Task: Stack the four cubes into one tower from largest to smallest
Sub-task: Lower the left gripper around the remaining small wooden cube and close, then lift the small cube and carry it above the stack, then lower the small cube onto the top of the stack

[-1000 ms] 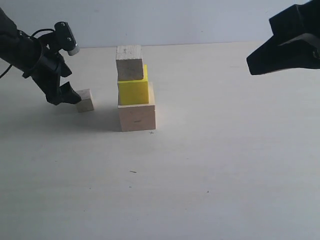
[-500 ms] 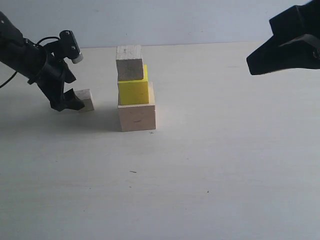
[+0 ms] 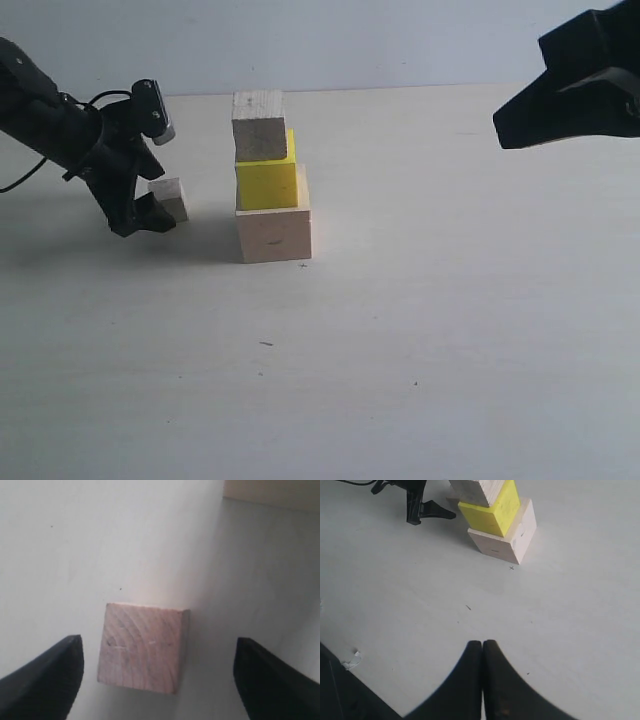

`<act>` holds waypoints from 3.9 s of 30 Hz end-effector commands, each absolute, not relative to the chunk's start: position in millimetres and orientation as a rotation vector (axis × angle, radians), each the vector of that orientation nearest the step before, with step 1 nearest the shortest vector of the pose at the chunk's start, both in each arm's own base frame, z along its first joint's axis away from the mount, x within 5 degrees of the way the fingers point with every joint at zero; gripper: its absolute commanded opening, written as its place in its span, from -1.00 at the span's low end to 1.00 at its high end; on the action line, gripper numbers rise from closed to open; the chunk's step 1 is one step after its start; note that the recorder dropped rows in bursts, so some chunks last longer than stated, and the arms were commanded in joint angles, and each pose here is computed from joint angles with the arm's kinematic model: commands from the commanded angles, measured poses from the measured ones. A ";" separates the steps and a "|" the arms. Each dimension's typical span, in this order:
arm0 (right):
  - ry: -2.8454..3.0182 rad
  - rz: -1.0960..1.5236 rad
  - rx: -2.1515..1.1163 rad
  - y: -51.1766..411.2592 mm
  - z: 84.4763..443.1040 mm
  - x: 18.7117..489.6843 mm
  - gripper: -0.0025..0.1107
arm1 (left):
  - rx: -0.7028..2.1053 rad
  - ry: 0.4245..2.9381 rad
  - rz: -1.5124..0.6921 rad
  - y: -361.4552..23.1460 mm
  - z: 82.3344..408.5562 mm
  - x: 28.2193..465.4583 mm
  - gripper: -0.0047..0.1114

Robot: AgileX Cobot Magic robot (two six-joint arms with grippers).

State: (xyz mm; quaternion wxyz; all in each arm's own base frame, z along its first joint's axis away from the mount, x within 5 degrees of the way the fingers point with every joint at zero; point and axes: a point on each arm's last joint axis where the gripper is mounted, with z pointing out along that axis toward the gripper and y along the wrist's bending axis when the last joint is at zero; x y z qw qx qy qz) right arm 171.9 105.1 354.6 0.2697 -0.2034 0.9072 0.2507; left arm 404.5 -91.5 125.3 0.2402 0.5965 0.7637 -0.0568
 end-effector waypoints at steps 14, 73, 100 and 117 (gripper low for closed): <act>2.424 0.667 -0.551 103.9 356.0 171.6 -0.96 | 1.663 2.059 -0.171 -93.6 126.0 403.1 -0.21; 2.432 0.699 -0.548 105.3 356.3 170.0 -0.96 | 1.837 1.812 -0.281 -191.9 345.4 356.4 -0.92; 2.434 0.696 -0.552 105.2 356.1 169.8 -0.96 | 1.772 1.851 -0.279 -202.0 341.4 381.5 -0.92; 2.440 0.695 -0.566 105.1 355.6 169.0 -0.96 | 1.799 1.878 -0.317 -205.9 329.0 376.5 -0.92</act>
